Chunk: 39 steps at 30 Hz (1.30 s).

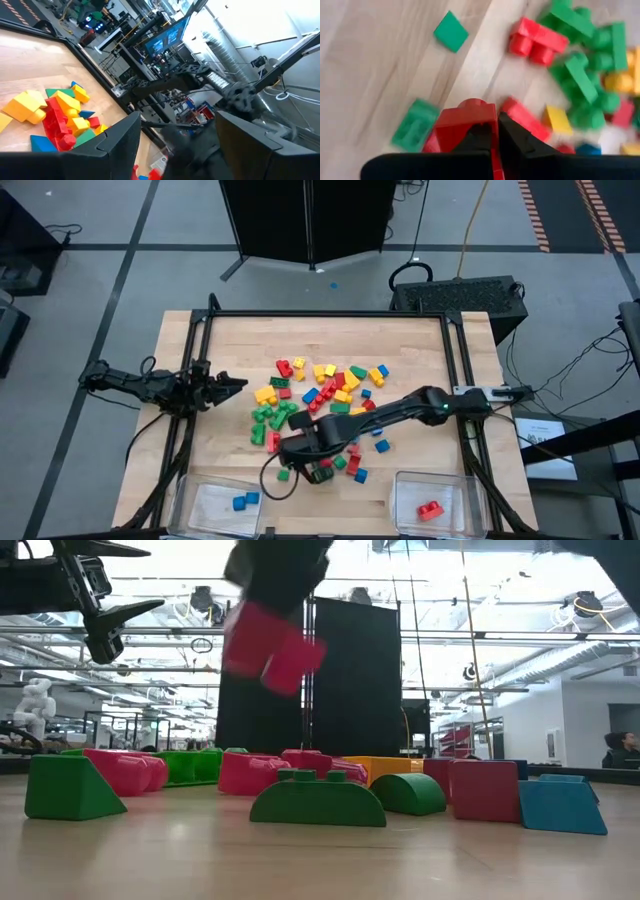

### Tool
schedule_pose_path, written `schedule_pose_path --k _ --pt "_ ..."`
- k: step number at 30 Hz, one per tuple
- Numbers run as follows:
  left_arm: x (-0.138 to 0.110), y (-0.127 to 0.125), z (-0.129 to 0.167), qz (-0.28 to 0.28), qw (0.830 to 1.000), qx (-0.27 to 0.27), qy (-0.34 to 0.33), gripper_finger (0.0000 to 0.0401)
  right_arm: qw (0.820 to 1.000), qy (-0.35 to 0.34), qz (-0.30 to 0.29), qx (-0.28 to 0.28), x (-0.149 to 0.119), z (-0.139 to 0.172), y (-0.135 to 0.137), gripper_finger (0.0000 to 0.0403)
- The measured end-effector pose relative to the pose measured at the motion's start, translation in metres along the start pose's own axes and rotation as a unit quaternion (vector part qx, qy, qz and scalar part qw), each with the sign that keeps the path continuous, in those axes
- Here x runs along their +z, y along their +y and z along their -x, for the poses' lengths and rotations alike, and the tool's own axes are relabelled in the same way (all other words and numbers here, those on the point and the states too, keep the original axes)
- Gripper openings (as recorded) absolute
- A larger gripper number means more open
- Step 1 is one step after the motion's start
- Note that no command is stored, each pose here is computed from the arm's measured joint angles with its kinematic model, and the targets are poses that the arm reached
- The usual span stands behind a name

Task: Sort blocks by size
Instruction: Put the red game piece into the right transparent bin

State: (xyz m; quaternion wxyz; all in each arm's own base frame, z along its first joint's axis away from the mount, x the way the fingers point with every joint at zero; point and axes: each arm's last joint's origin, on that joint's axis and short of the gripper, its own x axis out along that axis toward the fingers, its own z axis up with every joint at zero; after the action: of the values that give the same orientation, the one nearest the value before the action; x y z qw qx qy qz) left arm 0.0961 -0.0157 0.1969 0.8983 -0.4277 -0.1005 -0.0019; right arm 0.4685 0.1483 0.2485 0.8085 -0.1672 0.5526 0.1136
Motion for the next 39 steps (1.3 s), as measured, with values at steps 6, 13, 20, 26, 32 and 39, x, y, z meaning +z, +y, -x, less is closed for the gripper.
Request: schedule_pose_path --k 6,13,20,26,32,39 --pt "0.000 0.000 0.000 -0.001 1.000 0.003 -0.001 0.0255 0.994 0.021 -0.103 0.014 -0.022 0.088 0.024 0.0004" --pt "0.000 0.001 0.000 -0.001 1.000 0.005 -0.002 0.0255 0.980 0.047 -0.191 0.034 -0.054 0.148 0.096 0.0004" --pt "0.000 0.001 0.000 -0.002 1.000 0.010 -0.005 0.0255 0.946 0.111 -0.304 0.021 -0.088 0.148 0.157 0.0004" --pt "0.000 0.002 0.000 -0.002 1.000 0.020 -0.015 0.0255 0.900 0.199 -0.388 -0.014 -0.137 0.140 0.195 0.0004" --pt "0.000 0.003 0.000 -0.004 1.000 0.027 -0.015 0.0255 0.876 0.213 -0.430 -0.047 -0.164 0.137 0.206 0.0020" --pt "0.000 0.003 0.000 -0.004 1.000 0.027 -0.015 0.0255 0.882 0.210 -0.422 -0.020 -0.162 0.130 0.209 0.0133"
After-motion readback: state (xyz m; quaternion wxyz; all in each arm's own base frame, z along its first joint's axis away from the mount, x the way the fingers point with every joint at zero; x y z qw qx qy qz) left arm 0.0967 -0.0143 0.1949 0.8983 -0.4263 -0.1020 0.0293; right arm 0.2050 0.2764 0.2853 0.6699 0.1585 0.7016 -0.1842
